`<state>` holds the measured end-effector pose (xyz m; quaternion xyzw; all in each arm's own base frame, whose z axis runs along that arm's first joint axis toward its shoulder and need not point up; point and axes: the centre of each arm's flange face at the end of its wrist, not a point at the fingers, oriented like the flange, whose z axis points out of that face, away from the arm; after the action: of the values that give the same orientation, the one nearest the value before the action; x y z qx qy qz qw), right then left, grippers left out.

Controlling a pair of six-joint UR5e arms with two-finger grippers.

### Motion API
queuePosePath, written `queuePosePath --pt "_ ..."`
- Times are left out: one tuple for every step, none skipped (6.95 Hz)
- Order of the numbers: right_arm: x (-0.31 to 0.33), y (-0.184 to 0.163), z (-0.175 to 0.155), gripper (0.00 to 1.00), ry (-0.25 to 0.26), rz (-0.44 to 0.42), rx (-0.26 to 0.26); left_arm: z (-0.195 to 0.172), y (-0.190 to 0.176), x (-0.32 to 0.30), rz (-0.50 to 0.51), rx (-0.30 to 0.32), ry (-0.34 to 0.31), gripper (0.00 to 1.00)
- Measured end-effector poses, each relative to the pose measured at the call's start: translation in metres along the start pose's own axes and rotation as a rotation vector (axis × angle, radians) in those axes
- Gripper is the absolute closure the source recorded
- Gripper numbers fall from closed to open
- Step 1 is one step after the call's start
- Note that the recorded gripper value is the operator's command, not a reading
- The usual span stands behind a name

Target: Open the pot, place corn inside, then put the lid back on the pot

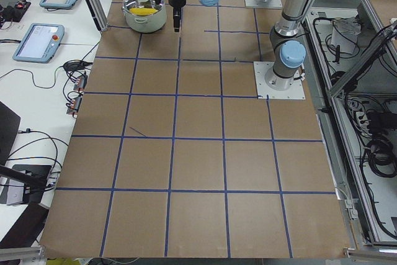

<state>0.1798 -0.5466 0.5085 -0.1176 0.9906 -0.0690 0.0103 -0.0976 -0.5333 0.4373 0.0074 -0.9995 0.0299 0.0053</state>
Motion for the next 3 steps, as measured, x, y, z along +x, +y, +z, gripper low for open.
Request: queuePosePath --pt "0.002 0.012 -0.012 0.07 0.014 -0.003 0.018 0.003 0.0 0.001 0.002 -0.004 0.002 0.0" --pt "0.005 0.02 -0.019 0.07 0.023 0.0 0.021 0.005 -0.002 0.001 -0.002 -0.012 0.001 0.0" --pt "0.008 0.023 -0.023 0.07 0.029 0.004 0.021 0.007 -0.003 0.001 -0.003 -0.02 -0.001 0.0"
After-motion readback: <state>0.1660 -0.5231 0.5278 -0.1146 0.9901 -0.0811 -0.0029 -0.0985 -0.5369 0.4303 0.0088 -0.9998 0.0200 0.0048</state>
